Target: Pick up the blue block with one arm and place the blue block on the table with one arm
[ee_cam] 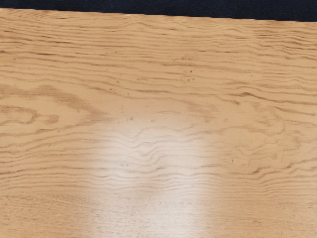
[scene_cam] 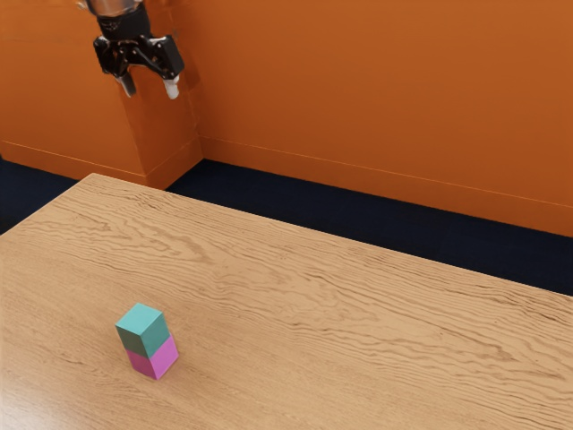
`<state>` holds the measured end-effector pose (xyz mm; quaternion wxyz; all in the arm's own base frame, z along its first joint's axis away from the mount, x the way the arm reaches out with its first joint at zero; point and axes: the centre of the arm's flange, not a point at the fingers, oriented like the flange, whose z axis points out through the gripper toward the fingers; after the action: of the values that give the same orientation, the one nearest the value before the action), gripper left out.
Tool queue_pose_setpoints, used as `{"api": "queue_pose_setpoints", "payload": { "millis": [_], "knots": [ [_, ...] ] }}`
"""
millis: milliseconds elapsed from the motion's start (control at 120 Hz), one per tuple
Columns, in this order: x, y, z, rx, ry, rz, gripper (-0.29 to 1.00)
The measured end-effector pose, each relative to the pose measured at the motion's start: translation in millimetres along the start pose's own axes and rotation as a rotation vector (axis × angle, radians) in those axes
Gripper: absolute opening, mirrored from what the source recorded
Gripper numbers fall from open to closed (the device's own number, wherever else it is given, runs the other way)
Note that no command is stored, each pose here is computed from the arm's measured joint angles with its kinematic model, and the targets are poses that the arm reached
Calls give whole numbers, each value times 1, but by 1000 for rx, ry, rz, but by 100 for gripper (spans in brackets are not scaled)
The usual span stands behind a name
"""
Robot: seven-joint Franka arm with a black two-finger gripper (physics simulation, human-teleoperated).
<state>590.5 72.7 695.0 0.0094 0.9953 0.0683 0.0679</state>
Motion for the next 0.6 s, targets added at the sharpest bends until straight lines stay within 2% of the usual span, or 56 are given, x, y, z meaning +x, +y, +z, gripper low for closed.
{"api": "queue_pose_setpoints", "payload": {
  "millis": [50, 117, 217, 292, 342, 458, 600],
  "knots": [
    [-4, -115, -23, 23, 32, -192, 69],
    [-13, -155, -32, 17, 31, -250, 69],
    [-18, -155, -38, -5, 18, -231, 69],
    [-61, -113, -126, -12, 146, -130, 69],
    [-80, -80, -154, -10, 183, -49, 69],
    [-47, -44, -96, 46, 50, 18, 68],
    [-36, -78, -42, 70, -55, -23, 68]
  ]
}}
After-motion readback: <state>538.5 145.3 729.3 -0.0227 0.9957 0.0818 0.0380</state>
